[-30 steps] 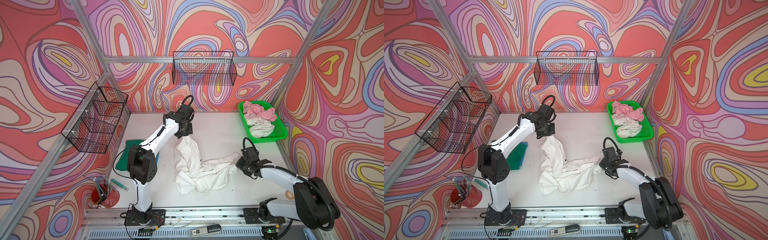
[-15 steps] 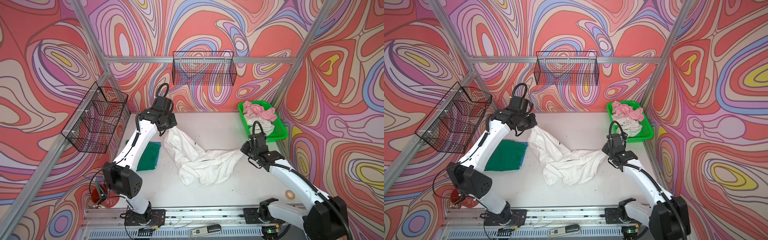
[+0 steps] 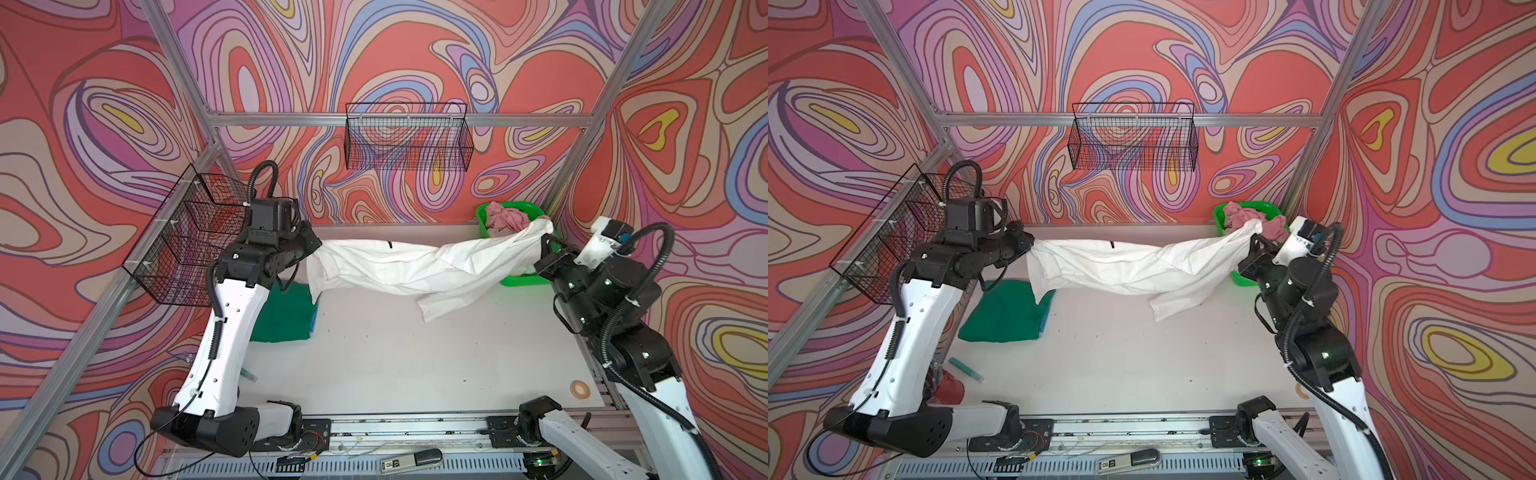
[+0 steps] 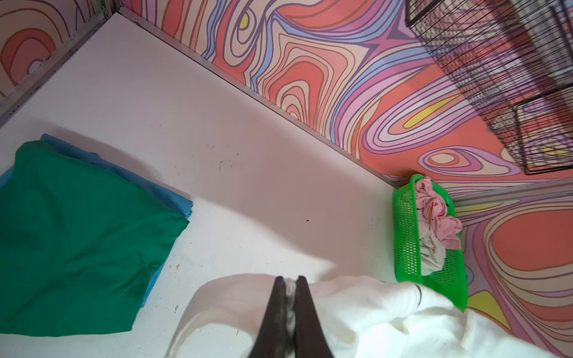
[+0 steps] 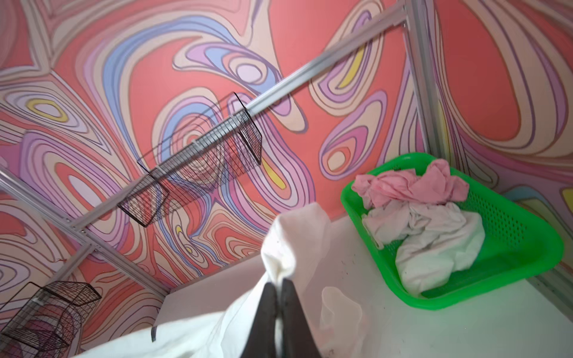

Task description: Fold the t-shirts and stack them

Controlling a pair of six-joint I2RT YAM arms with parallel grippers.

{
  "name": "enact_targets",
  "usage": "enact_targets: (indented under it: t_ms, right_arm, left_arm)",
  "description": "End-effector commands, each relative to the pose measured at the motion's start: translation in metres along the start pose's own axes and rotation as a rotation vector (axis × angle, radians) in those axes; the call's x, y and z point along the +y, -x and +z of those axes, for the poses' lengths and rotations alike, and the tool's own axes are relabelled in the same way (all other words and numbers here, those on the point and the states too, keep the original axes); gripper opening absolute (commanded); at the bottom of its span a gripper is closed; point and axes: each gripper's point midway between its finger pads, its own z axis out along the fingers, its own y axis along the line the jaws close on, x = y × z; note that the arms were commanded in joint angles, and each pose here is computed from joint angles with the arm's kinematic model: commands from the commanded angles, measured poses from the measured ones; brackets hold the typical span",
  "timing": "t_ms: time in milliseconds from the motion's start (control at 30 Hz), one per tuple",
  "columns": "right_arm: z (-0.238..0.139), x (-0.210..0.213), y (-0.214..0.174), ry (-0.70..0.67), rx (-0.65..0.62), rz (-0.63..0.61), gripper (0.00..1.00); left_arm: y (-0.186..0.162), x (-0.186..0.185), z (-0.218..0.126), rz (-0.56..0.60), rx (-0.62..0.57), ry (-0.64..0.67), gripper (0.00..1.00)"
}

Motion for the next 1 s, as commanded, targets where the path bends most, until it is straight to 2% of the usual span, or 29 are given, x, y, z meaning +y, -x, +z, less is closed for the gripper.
enact_targets:
  t_ms: [0,133,200,300,400,500,600,667,733,800,900,967]
  right_arm:
    - [-0.009,0.015,0.008,0.064,0.015,-0.069,0.00]
    - [-0.024,0.019,0.017,0.085,0.012,-0.087,0.00]
    - [-0.023,0.015,0.008,0.067,0.050,-0.088,0.00]
    - [-0.008,0.000,-0.037,0.022,0.208,-0.086,0.00]
    - [0.007,-0.024,-0.102,-0.020,0.378,-0.062,0.00]
    - [0.010,-0.042,-0.141,-0.045,0.441,-0.024,0.00]
    - [0.013,-0.052,-0.172,-0.044,0.496,0.008,0.00]
    - [0.015,-0.057,-0.186,-0.049,0.526,0.017,0.00]
    - [0.017,-0.061,-0.195,-0.061,0.545,0.016,0.00]
    - [0.018,-0.062,-0.199,-0.060,0.553,0.015,0.00]
    - [0.019,-0.064,-0.205,-0.058,0.566,0.016,0.00]
    - [0.021,-0.065,-0.209,-0.057,0.573,0.016,0.00]
  left_arm:
    - [-0.006,0.001,-0.009,-0.066,-0.004,-0.042,0.00]
    - [-0.022,0.008,-0.020,-0.106,0.006,-0.070,0.00]
    - [-0.037,0.014,-0.018,-0.116,0.050,-0.074,0.00]
    - [-0.075,0.041,0.001,-0.134,0.162,-0.006,0.00]
    - [-0.126,0.077,0.031,-0.178,0.285,0.069,0.00]
    - [-0.179,0.109,0.058,-0.236,0.419,0.118,0.00]
    - [-0.217,0.132,0.078,-0.281,0.503,0.163,0.10]
    - [-0.227,0.139,0.084,-0.287,0.532,0.181,0.30]
    - [-0.229,0.144,0.084,-0.271,0.535,0.199,0.55]
    - [-0.228,0.144,0.079,-0.256,0.530,0.203,0.74]
    - [-0.235,0.150,0.064,-0.256,0.527,0.220,0.94]
    - [-0.244,0.156,0.051,-0.276,0.535,0.234,1.00]
